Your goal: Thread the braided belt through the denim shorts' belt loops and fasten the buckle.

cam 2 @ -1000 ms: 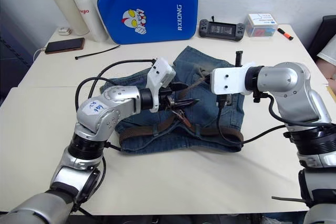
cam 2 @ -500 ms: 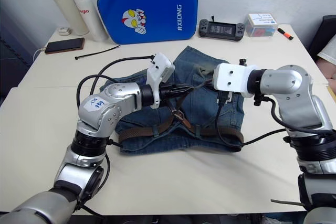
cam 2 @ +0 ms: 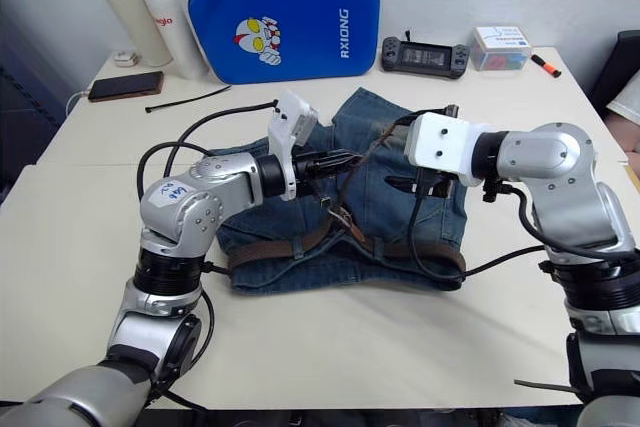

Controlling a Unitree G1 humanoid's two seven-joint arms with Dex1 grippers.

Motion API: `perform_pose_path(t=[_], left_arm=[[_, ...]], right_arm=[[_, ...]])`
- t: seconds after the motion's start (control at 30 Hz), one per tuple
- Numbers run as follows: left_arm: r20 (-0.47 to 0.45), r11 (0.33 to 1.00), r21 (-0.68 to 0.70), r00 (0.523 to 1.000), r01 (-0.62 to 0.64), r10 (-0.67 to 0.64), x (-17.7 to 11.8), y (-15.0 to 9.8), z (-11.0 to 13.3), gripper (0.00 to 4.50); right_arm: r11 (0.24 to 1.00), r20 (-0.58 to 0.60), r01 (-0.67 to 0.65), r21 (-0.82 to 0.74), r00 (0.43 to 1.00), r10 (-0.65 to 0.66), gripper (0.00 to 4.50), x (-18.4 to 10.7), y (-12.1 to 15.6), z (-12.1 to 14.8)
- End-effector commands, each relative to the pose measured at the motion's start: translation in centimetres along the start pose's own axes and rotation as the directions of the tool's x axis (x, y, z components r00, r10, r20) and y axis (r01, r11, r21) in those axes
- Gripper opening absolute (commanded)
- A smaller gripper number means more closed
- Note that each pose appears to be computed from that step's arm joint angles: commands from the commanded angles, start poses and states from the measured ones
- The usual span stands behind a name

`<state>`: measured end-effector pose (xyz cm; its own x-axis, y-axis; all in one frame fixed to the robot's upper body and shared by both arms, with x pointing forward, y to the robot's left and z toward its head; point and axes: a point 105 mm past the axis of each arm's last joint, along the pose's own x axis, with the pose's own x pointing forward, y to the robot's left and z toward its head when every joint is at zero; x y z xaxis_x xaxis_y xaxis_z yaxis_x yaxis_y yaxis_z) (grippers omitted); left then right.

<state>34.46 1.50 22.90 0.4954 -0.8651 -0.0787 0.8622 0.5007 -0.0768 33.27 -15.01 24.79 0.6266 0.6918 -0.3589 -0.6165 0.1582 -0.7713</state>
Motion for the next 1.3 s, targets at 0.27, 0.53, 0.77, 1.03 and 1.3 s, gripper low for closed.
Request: perform_pose_path(t=[0.27,0.53,0.77,1.03,1.3], left_arm=[[0.084,0.984,-0.170,0.994,-0.056,0.072,-3.7,1.3,0.3,0.00],[-0.060,1.000,0.026,0.998,0.005,-0.003,-2.6,-0.9,-1.1,0.00],[-0.131,0.981,0.188,0.991,0.057,-0.033,-1.6,-1.6,-1.4,0.00],[-0.172,0.945,0.306,0.983,0.117,-0.066,-0.5,-2.1,-1.8,0.00],[-0.214,0.924,0.360,0.976,0.127,-0.051,1.3,-2.1,-2.4,2.30]], right_arm=[[0.961,0.025,-0.044,0.274,0.999,0.039,4.39,-1.5,2.0,-0.4],[0.979,-0.035,-0.098,0.180,0.994,0.106,4.39,0.5,4.0,-1.8],[0.982,-0.110,-0.102,0.157,0.987,0.120,4.39,2.9,5.8,-4.8],[0.979,-0.125,-0.006,0.202,0.992,0.032,1.04,4.0,5.3,-6.4],[0.989,-0.104,0.040,0.143,0.994,-0.026,0.00,3.2,2.5,-3.6]])
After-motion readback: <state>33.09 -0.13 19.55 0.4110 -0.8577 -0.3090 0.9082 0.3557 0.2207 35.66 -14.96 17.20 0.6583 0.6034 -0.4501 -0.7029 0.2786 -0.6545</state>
